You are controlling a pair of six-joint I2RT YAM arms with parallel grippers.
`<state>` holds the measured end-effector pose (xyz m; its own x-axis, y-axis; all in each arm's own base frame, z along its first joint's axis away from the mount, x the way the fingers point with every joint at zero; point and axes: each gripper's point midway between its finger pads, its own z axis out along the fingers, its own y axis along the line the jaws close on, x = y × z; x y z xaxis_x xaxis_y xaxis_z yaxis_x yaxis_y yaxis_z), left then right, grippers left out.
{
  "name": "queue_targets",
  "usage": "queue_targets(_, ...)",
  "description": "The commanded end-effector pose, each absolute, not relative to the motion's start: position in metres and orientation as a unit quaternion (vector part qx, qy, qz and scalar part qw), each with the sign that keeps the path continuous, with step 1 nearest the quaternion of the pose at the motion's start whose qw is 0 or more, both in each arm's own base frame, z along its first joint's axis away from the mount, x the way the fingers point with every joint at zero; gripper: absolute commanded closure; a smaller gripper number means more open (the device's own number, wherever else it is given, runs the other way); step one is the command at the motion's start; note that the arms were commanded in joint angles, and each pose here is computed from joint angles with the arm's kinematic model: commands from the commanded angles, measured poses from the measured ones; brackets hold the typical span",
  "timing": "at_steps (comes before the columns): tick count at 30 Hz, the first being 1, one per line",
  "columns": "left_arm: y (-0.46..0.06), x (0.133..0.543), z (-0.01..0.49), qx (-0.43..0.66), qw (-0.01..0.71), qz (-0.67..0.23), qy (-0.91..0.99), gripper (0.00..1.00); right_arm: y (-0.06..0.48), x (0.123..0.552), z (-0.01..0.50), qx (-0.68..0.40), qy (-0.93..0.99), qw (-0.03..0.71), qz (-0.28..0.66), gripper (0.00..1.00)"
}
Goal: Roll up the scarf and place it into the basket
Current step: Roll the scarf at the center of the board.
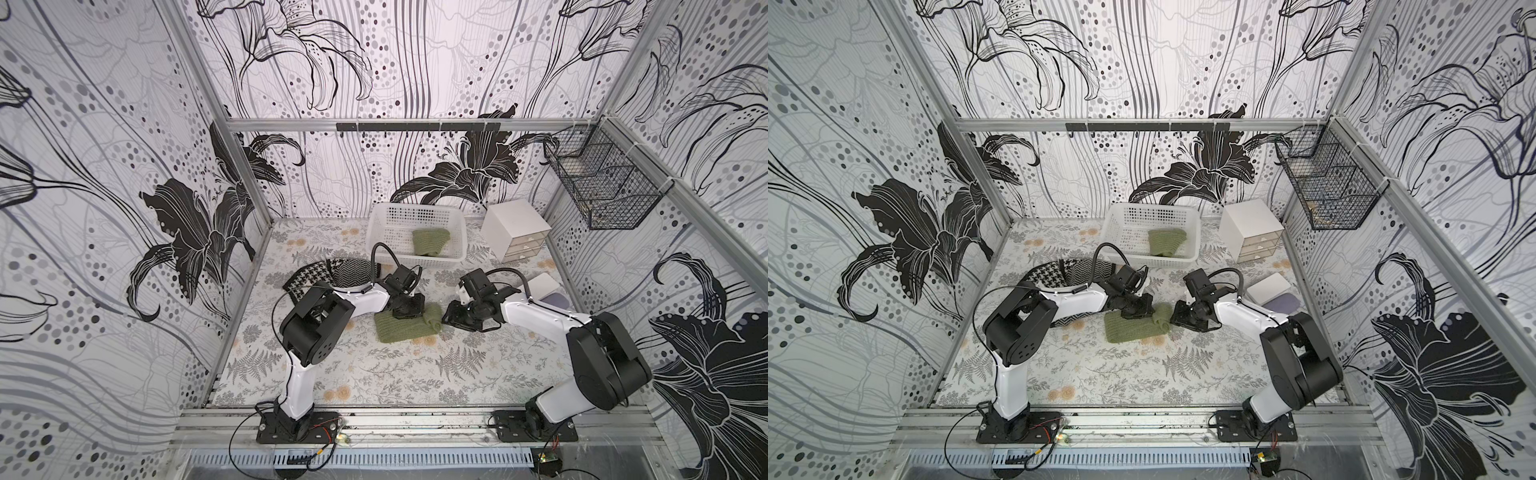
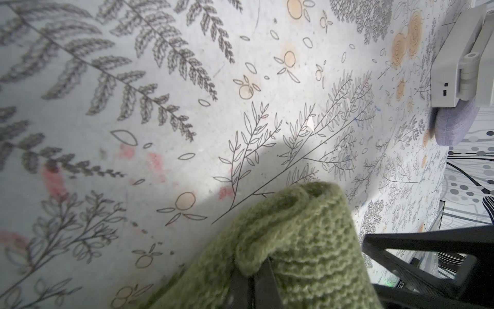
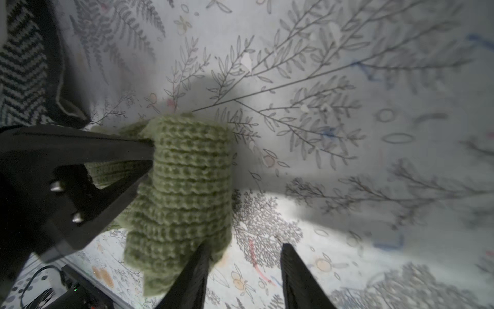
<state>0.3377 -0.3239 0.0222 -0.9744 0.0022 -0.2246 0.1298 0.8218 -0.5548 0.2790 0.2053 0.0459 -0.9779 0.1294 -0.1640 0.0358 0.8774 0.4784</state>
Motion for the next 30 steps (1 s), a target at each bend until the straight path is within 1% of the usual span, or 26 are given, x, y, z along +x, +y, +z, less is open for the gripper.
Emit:
queue_targets(1,-0.311,0.326,0.01,0.028,0.095,-0.276,0.956,1.0,0.225,0.287,0.039,0.044,0.949,0.088,0.298,0.54)
queue_targets(4,-0.306,0.321,0.009,0.024,0.094,-0.272,0.957,1.0,0.236,0.29,0.037,0.051,0.939,0.083,0.331,0.53)
queue_targets(8,-0.301,0.316,0.005,0.017,0.093,-0.269,0.959,1.0,0.244,0.287,0.021,0.07,0.93,0.065,0.356,0.51)
queue_targets(12,-0.302,0.311,0.0,0.014,0.088,-0.272,0.958,1.0,0.251,0.288,0.011,0.085,0.919,0.056,0.381,0.51)
queue_targets(14,-0.304,0.309,-0.001,0.013,0.087,-0.275,0.957,1.0,0.256,0.29,0.007,0.09,0.913,0.05,0.395,0.53)
queue_targets(15,-0.304,0.309,-0.001,0.012,0.087,-0.275,0.957,1.0,0.258,0.29,0.006,0.092,0.91,0.047,0.401,0.56)
queue_targets(16,-0.306,0.307,-0.001,0.014,0.087,-0.276,0.957,1.0,0.259,0.291,0.004,0.093,0.909,0.044,0.404,0.65)
queue_targets(19,-0.307,0.306,-0.001,0.015,0.086,-0.275,0.957,1.0,0.257,0.287,0.004,0.092,0.911,0.042,0.399,0.99)
queue_targets(22,-0.306,0.307,0.005,0.023,0.089,-0.27,0.959,1.0,0.241,0.278,0.008,0.078,0.932,0.046,0.351,1.0)
queue_targets(26,-0.303,0.312,0.026,0.045,0.106,-0.259,0.959,1.0,0.215,0.259,0.024,0.035,0.961,0.039,0.271,1.0)
queue_targets(27,-0.301,0.314,0.031,0.048,0.111,-0.256,0.959,0.98,0.207,0.255,0.029,0.022,0.969,0.039,0.243,1.0)
queue_targets(29,-0.296,0.318,0.041,0.052,0.119,-0.25,0.96,0.86,0.194,0.246,0.037,-0.001,0.979,0.037,0.2,1.0)
queue_targets(30,-0.294,0.319,0.044,0.052,0.121,-0.248,0.96,0.82,0.191,0.243,0.042,-0.011,0.982,0.041,0.186,1.0)
